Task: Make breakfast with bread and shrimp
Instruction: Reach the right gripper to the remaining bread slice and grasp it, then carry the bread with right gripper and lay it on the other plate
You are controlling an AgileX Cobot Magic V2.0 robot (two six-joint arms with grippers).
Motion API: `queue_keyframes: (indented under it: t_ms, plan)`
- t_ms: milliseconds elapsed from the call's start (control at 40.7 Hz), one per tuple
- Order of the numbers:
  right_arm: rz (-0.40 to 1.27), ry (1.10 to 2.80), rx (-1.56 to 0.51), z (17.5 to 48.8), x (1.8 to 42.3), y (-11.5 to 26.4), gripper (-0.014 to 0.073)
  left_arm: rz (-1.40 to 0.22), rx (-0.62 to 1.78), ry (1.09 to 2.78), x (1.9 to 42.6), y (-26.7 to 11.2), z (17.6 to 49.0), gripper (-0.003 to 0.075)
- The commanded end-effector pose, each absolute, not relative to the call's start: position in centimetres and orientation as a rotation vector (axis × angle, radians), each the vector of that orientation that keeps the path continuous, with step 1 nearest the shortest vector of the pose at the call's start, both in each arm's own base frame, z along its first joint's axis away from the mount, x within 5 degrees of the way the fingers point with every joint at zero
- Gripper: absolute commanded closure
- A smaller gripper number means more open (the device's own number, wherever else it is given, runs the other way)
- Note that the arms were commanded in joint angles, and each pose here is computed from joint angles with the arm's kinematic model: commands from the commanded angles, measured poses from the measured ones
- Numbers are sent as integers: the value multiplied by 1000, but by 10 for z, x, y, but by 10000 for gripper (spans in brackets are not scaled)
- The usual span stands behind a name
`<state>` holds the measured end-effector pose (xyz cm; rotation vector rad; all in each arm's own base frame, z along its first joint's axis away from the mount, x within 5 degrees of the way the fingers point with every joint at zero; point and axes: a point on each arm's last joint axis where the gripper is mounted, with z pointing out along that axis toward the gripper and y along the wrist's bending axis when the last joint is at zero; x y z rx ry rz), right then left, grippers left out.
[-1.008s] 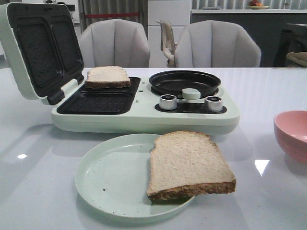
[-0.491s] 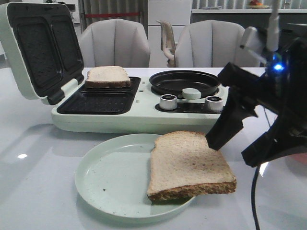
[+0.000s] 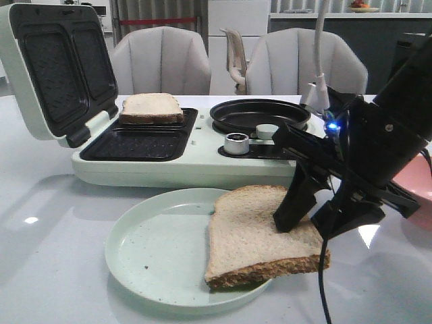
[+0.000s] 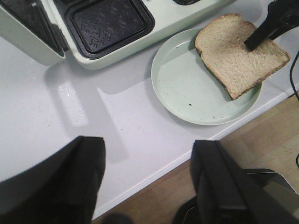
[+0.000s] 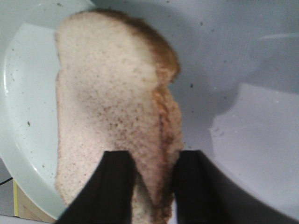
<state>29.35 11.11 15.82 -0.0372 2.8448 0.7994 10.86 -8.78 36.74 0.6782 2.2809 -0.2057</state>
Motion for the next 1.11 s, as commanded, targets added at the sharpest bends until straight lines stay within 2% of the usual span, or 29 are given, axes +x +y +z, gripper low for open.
queue_keyframes:
  t_ms: [0, 98, 221, 442, 541, 664, 860, 1081]
  plan:
    - [844, 2783, -101, 180, 294, 115, 412, -237, 662, 2190, 111, -90, 380, 267]
    - [835, 2758, -142, 192, 290, 114, 497, -222, 663, 2189, 111, -89, 380, 267]
    - [829, 2672, -178, 218, 283, 112, 551, -217, 663, 2187, 112, -89, 380, 267]
    - [902, 2446, -220, 285, 260, 112, 552, -199, 665, 2179, 112, -88, 380, 267]
    - [938, 2318, -235, 313, 262, 121, 552, -197, 665, 2174, 113, -88, 381, 267]
    - [957, 2183, -258, 331, 275, 143, 552, -200, 664, 2169, 113, -88, 381, 267]
    - [937, 2088, -244, 327, 314, 179, 552, -195, 665, 2167, 113, -88, 381, 267]
    - [1035, 2138, -179, 295, 370, 213, 550, -195, 665, 2167, 113, -88, 381, 267]
